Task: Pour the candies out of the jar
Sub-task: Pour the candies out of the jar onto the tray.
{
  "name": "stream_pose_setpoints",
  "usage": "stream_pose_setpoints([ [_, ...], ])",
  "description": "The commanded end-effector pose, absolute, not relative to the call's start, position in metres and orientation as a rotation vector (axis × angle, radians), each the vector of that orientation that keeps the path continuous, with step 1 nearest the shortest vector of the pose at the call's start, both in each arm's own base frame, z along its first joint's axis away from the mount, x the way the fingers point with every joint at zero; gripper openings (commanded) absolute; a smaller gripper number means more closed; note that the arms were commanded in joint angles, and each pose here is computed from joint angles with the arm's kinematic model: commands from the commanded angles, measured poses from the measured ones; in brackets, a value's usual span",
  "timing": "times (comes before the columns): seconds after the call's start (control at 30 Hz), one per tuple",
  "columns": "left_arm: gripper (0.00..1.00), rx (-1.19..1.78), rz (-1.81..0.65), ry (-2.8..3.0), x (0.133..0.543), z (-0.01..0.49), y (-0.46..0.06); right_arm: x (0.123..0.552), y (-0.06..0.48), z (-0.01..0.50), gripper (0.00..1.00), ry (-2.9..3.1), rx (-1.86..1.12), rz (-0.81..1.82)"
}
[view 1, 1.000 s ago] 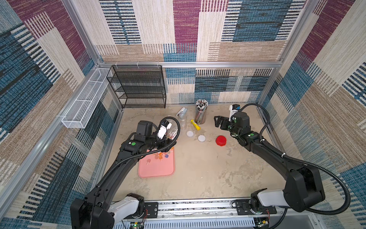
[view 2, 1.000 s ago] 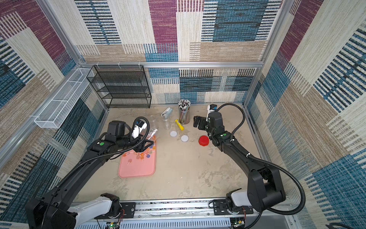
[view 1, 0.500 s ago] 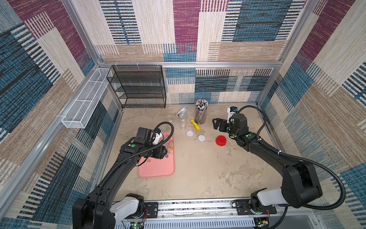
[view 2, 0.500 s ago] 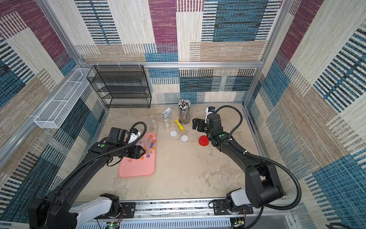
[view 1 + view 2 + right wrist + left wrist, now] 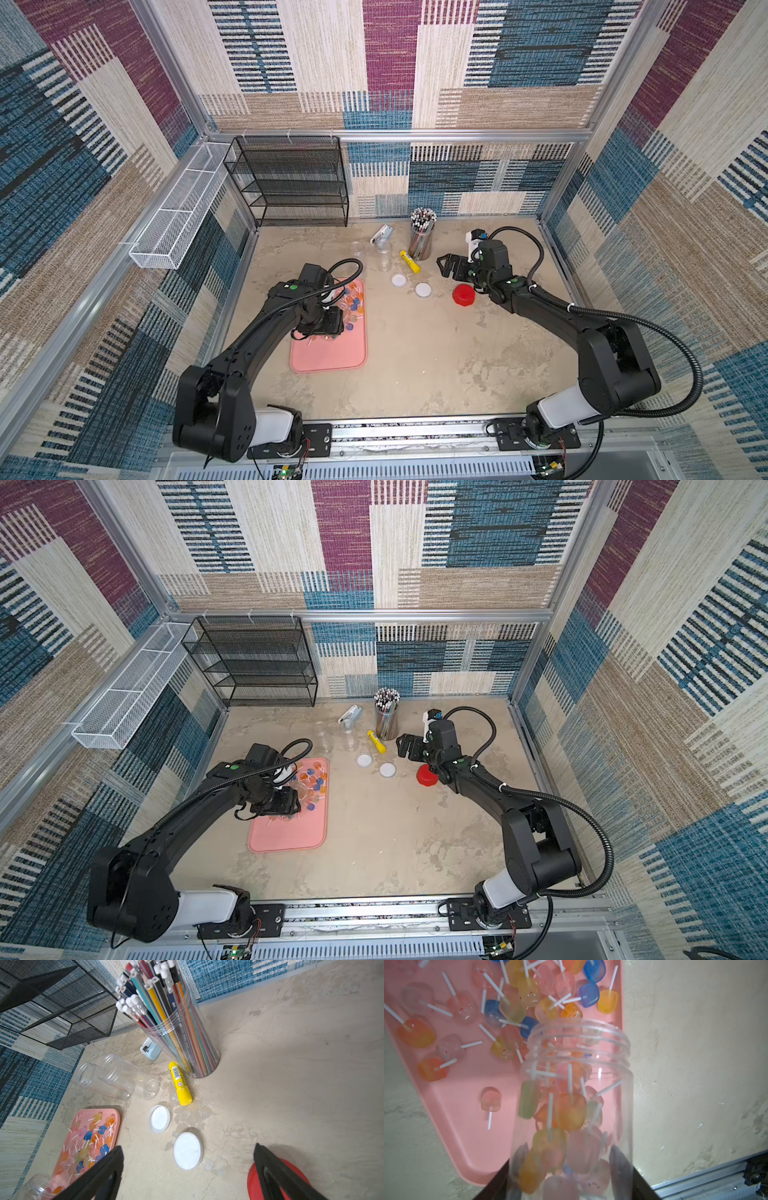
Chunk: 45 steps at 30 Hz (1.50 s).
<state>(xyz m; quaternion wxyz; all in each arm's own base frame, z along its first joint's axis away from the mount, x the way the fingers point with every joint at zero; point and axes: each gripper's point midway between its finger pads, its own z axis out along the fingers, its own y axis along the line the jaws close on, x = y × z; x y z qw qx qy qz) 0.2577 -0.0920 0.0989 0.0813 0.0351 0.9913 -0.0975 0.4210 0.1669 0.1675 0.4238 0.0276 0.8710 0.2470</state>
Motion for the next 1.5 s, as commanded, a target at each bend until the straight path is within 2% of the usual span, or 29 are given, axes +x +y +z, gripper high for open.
stream_pose_setpoints([
  [0.0,0.0,0.05,-0.243,3.084,0.253,0.091,-0.086,0.422,0.168,0.179,1.0,2.138,0.067,0.638],
  [0.27,0.0,0.192,-0.088,3.206,0.258,0.122,-0.072,0.414,0.16,0.188,1.0,2.12,0.085,0.614],
  [0.53,0.0,0.194,-0.162,3.306,0.237,0.139,-0.078,0.414,0.163,0.192,1.0,2.116,0.091,0.637],
  [0.7,0.0,0.176,-0.112,3.271,0.237,0.147,-0.072,0.416,0.166,0.195,1.0,2.118,0.081,0.652],
  [1.03,0.0,0.212,-0.04,3.358,0.248,0.125,-0.068,0.415,0.17,0.196,1.0,2.12,0.096,0.693],
  [1.3,0.0,0.206,-0.051,3.335,0.24,0.144,-0.074,0.412,0.165,0.201,1.0,2.115,0.105,0.67],
  [1.47,0.0,0.228,0.039,3.419,0.25,0.116,-0.063,0.413,0.168,0.206,1.0,2.11,0.1,0.687],
])
